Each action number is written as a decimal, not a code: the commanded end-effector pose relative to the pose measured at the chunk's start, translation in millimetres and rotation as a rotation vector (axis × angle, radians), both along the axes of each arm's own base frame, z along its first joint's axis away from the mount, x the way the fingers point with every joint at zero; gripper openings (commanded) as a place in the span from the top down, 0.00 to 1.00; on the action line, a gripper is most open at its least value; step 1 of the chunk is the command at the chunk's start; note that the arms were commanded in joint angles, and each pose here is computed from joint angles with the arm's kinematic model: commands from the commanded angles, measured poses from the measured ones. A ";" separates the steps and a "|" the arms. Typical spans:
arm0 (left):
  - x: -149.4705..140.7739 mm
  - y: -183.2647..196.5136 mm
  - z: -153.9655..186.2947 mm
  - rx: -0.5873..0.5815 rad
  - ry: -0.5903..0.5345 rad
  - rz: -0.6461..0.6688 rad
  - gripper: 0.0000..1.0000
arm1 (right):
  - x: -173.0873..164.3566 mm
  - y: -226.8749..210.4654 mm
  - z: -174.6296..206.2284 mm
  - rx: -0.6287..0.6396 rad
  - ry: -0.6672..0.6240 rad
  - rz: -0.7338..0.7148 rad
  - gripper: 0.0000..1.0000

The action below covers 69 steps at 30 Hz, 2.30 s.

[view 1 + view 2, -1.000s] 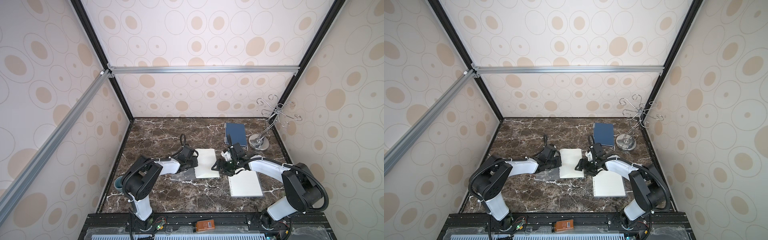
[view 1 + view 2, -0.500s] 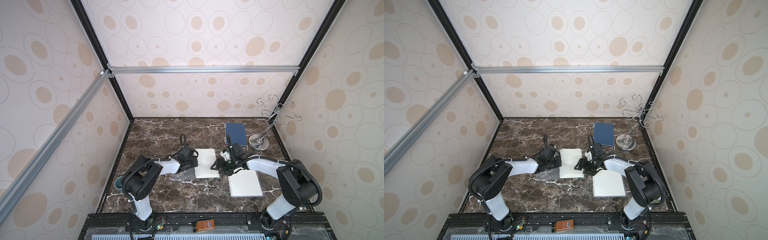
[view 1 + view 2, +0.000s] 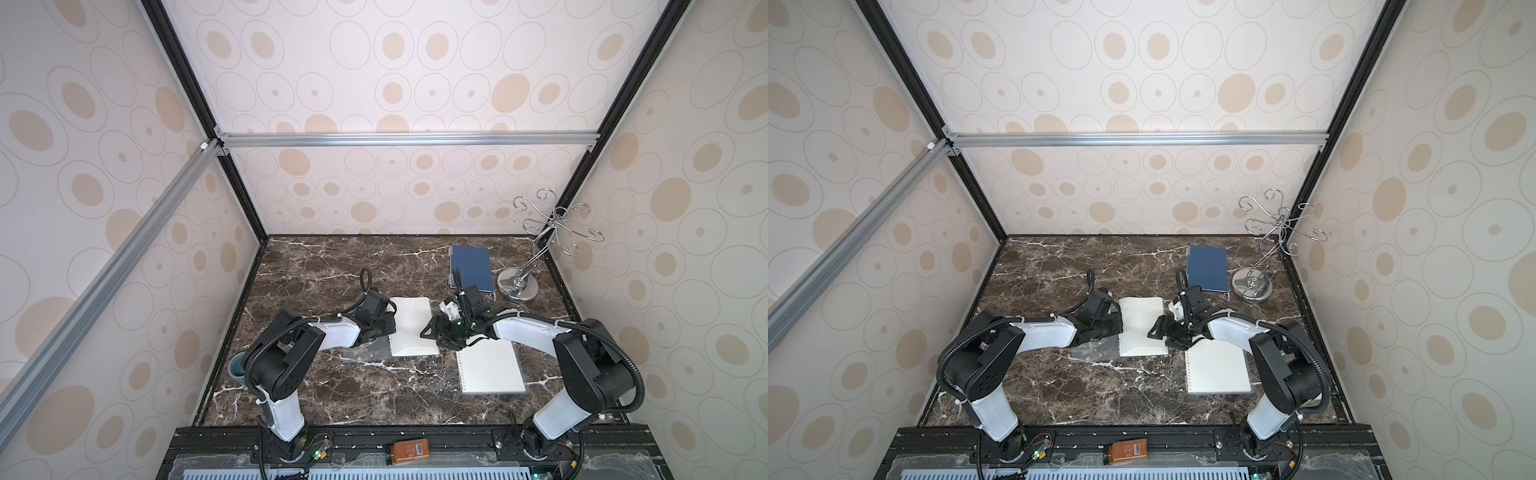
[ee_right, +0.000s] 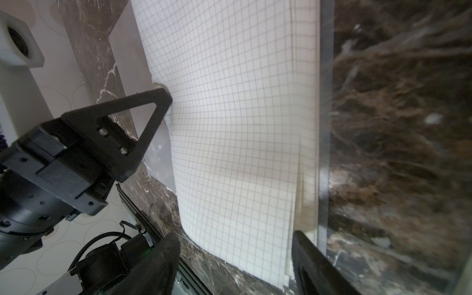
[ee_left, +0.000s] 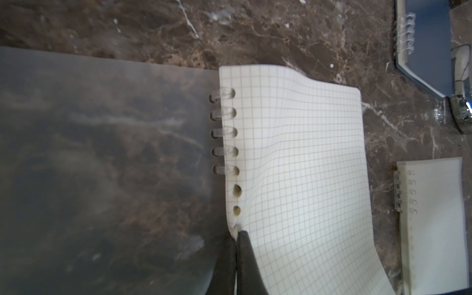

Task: Tear off pages from different notebooks
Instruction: Tear off the paper from the notebook.

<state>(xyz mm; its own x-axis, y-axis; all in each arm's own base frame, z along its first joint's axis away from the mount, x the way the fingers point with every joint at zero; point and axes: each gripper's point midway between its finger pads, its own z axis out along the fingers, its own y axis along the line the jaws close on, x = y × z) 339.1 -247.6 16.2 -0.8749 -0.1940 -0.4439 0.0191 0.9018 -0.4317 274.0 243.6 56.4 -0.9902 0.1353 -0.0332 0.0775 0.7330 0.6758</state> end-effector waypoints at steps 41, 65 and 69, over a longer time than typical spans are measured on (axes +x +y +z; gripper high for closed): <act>-59.8 31.6 -58.6 0.155 0.239 -0.037 1.00 | -2.1 -1.6 8.8 0.010 0.004 -0.008 0.29; -60.5 32.5 -57.8 0.156 0.239 -0.036 1.00 | -5.7 -6.9 -5.6 -0.026 0.027 -0.012 0.30; -61.4 33.3 -58.5 0.159 0.241 -0.038 1.00 | -5.9 -4.4 -5.4 -0.007 0.030 -0.011 0.30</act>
<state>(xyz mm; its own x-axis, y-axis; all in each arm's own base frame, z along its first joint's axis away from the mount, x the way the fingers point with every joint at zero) 338.6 -247.8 16.1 -0.8721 -0.1955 -0.4486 0.0236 0.8988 -0.4376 272.0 241.8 60.4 -0.9899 0.1377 -0.0346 0.0787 0.7354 0.6730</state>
